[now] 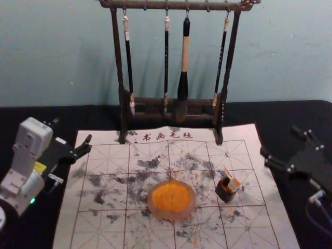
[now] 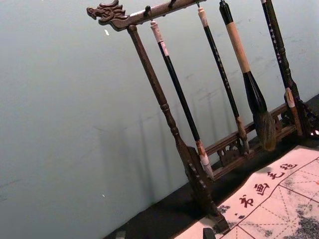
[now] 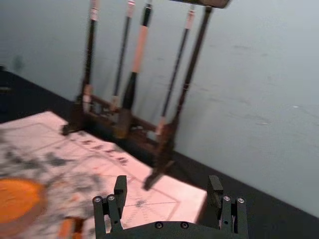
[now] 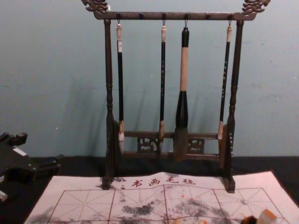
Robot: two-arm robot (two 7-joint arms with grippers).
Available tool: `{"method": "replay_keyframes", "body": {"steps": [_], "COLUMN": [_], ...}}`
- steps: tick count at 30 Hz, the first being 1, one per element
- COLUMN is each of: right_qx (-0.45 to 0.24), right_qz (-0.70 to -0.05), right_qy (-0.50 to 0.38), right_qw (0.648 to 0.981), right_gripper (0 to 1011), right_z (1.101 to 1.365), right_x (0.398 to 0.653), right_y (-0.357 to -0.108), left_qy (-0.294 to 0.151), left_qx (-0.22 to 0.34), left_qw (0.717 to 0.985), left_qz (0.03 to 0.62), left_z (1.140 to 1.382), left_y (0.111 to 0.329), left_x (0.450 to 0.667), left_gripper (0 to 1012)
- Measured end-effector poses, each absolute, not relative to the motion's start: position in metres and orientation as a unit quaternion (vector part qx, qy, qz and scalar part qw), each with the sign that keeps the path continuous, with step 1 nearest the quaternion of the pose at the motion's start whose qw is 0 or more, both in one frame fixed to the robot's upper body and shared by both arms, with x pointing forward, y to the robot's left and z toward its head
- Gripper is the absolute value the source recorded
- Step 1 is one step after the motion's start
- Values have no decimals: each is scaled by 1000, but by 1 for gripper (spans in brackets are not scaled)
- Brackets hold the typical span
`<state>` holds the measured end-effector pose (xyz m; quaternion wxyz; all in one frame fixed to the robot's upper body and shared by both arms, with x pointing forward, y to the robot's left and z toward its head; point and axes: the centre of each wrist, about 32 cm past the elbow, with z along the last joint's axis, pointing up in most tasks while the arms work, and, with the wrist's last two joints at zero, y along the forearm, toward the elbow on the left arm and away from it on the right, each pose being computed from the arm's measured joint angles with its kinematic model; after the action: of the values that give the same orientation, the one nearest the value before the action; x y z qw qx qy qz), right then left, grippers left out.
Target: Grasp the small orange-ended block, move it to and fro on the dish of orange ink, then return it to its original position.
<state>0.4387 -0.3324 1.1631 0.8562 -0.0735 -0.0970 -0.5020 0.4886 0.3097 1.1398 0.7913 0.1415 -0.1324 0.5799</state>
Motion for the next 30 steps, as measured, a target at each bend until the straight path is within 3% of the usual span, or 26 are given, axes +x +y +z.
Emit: {"method": "replay_keyframes", "body": {"steps": [14, 30], "right_qx": [-73, -93], "right_qz": [-431, -421], "right_qy": [-49, 18], "right_qw": [898, 902], "right_gripper": [1000, 1000], "right_z": [1156, 1144], "right_x": [414, 424], "right_y": [-317, -306], "left_qy": [-132, -132], "left_qx": [141, 141], "left_qw": [791, 791], "left_qz": [580, 580], "left_z": [1140, 1140], "left_y": [310, 310], "left_x": [489, 489], "left_gripper": [1002, 1001]}}
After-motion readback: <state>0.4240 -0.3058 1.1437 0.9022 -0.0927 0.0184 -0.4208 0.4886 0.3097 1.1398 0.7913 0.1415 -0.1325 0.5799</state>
